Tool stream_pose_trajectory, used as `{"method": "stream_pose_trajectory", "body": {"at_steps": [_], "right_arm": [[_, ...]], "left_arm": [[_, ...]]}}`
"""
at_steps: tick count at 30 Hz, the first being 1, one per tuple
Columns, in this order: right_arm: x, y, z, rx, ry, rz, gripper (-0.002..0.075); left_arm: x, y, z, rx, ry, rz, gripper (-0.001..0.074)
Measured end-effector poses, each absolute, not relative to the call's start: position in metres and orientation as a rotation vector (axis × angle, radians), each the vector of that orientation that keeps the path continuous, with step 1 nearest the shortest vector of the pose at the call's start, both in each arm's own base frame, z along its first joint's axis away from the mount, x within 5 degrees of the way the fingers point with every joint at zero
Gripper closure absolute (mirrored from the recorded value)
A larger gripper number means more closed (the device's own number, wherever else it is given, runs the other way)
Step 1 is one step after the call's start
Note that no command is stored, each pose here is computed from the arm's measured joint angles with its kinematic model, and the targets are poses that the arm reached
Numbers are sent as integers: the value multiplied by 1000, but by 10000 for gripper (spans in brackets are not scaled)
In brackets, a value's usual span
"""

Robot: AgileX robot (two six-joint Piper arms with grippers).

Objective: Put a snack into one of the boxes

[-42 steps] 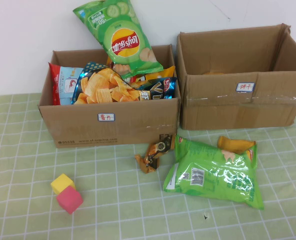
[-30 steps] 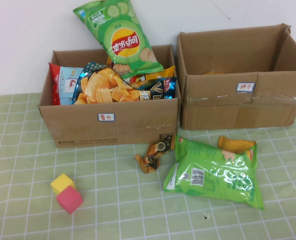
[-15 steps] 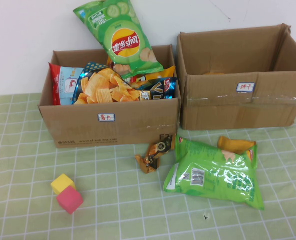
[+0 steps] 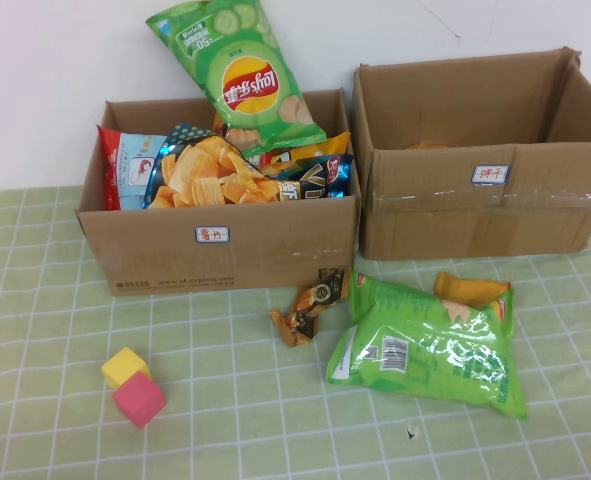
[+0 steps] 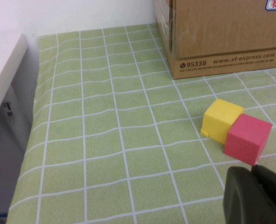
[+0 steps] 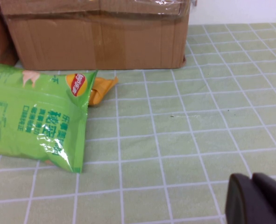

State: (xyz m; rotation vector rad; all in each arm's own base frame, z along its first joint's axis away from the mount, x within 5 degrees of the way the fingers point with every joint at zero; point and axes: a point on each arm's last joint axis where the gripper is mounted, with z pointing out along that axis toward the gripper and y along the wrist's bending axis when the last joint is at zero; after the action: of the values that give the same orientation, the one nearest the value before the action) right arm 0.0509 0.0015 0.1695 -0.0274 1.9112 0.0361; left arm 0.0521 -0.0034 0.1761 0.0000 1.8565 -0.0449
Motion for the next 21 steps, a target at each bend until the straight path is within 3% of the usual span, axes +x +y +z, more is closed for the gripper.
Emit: {"method": "stream_pose_trajectory", "body": {"at_steps": [7,14,21], "right_arm": [[55,2,182,-30,1740,45,715],[48,4,236,-39,1134,72,715],[12,4,276,-29,544,140,715]], "left_arm": [[54,-2,181,5,1774,-25,738],[54,2,219,-36,1353,10,738],[38,7,254,-70,930,49,737]]}}
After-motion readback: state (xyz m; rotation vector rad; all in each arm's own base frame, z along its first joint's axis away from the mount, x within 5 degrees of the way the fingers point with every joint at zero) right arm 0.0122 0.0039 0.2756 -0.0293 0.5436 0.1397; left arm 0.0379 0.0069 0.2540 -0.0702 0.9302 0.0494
